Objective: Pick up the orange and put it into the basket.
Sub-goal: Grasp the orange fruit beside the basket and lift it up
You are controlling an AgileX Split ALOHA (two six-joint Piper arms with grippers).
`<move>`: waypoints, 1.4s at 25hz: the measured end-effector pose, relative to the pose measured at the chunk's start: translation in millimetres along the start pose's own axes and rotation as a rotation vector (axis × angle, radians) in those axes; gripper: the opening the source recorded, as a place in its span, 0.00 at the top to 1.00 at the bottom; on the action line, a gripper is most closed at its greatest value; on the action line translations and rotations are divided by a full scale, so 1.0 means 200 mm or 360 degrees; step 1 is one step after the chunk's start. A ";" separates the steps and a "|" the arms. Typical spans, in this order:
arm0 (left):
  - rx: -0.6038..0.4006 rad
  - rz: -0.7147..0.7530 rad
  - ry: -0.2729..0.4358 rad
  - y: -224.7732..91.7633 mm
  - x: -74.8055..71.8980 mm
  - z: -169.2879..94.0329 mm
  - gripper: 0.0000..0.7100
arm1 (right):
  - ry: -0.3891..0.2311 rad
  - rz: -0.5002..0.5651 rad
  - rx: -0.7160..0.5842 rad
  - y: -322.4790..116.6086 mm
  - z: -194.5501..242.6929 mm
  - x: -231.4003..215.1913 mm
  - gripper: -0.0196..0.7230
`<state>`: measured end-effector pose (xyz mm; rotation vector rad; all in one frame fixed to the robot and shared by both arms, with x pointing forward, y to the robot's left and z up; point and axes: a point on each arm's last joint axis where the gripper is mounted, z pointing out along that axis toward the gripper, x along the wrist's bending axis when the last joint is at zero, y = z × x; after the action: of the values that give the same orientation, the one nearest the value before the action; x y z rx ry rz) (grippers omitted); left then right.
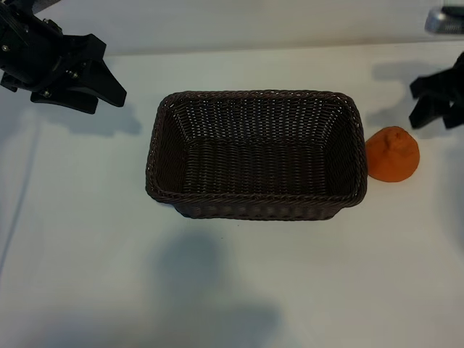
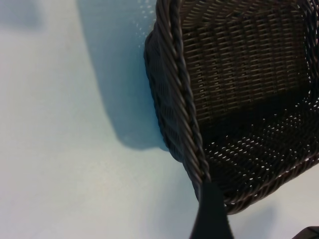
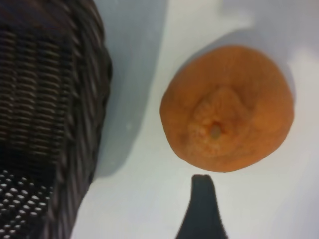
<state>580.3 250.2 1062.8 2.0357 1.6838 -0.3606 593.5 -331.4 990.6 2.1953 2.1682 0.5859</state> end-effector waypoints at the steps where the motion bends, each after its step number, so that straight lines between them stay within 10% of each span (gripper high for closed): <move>1: 0.0000 0.0000 0.0000 0.00 0.00 0.00 0.23 | 0.0006 0.0004 -0.0004 -0.01 0.02 0.00 0.26; 35: 0.0000 0.0030 0.0000 0.00 0.00 0.00 0.23 | 0.0009 -0.0075 0.0024 -0.06 0.39 0.07 0.26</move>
<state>580.3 250.2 1062.8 2.0502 1.6634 -0.3543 601.2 -297.7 919.1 2.1453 2.2277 0.5769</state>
